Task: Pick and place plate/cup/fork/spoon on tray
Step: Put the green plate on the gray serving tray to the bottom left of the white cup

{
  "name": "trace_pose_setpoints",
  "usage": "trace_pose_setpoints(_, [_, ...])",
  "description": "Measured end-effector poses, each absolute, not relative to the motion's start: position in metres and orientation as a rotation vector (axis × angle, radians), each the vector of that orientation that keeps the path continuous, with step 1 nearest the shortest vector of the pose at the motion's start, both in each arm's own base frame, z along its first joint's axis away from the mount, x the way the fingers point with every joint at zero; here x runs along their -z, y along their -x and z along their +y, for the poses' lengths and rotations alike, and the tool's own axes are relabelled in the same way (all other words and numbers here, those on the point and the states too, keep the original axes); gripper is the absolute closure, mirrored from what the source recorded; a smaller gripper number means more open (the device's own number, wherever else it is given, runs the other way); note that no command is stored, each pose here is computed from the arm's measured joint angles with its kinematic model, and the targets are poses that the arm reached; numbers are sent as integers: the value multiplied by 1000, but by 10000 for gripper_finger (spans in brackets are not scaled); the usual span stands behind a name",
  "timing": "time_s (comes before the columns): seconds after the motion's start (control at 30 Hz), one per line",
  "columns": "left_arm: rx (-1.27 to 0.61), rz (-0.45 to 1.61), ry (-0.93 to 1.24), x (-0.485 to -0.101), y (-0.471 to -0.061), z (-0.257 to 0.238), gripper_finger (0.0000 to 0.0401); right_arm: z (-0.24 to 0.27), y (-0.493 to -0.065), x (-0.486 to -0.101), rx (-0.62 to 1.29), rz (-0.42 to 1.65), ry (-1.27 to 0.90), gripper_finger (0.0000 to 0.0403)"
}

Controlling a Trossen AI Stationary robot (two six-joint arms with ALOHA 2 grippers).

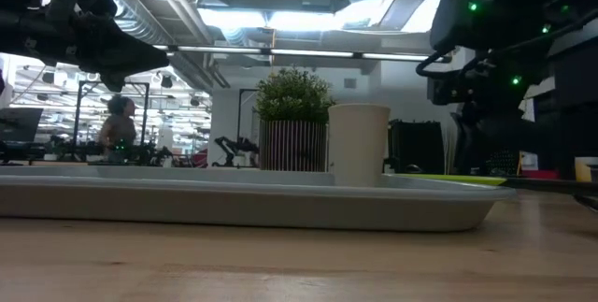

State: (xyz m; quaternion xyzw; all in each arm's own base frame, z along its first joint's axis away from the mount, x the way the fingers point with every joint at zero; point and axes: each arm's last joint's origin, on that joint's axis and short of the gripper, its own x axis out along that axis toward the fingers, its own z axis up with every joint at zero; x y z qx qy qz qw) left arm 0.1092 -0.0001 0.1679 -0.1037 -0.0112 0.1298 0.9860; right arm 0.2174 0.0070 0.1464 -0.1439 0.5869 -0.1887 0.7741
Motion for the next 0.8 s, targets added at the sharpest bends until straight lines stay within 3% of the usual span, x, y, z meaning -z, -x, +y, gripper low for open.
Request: trace_pose_setpoints(0.8, [-262,-22,207,-168,-109,0,348,0,-203,-125,429,1278,341,353])
